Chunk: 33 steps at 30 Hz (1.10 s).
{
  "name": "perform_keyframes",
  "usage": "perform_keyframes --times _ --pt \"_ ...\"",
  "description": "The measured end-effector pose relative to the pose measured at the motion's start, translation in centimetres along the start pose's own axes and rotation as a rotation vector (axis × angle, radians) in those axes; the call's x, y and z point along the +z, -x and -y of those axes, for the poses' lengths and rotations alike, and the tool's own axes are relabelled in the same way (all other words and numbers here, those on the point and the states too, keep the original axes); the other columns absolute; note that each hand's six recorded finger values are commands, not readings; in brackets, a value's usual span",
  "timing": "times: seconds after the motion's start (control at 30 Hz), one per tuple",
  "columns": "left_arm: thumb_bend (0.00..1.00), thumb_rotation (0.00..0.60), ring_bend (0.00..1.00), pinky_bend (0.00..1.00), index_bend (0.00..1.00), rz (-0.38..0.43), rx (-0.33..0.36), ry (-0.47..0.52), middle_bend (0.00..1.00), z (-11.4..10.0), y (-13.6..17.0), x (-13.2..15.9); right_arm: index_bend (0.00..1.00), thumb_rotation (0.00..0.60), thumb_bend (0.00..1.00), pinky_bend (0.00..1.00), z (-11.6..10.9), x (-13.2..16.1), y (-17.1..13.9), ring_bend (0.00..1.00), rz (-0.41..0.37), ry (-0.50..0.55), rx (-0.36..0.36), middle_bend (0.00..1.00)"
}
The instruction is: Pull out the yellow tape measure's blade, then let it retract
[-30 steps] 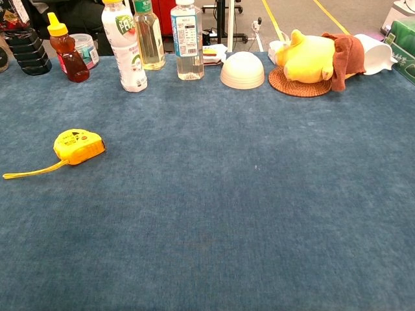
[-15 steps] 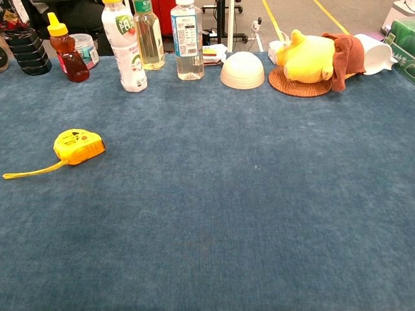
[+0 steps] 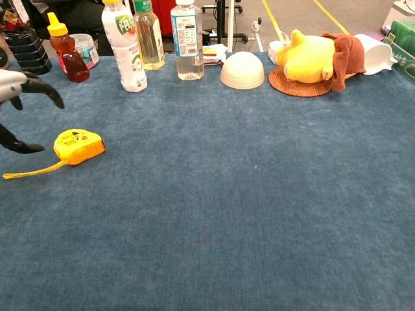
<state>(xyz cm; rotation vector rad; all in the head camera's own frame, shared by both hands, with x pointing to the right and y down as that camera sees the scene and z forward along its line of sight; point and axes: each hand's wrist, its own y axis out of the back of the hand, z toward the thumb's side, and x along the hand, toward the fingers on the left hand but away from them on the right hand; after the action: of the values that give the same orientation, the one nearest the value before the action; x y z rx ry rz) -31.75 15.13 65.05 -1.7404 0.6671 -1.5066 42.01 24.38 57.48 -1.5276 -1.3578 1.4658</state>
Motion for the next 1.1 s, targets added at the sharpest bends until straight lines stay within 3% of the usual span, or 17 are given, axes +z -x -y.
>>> perform_keyframes --times 0.23,0.4,1.1 --pt "0.2 0.6 0.0 0.22 0.12 0.009 -0.02 0.0 0.11 1.3 -1.9 2.8 0.34 0.543 0.29 0.23 0.0 -0.6 0.0 0.24 0.017 0.015 0.009 0.31" --pt "0.19 0.599 0.0 0.22 0.12 -0.018 -0.028 -0.001 0.1 2.0 -2.9 3.2 0.34 0.544 0.29 0.23 -0.2 -1.1 -0.1 0.24 0.026 0.023 0.011 0.31" --pt "0.19 0.6 0.0 0.21 0.12 -0.137 -0.046 -0.007 0.1 3.4 -5.3 0.1 0.34 0.544 0.29 0.24 0.0 -1.4 -0.7 0.24 0.045 0.044 0.019 0.31"
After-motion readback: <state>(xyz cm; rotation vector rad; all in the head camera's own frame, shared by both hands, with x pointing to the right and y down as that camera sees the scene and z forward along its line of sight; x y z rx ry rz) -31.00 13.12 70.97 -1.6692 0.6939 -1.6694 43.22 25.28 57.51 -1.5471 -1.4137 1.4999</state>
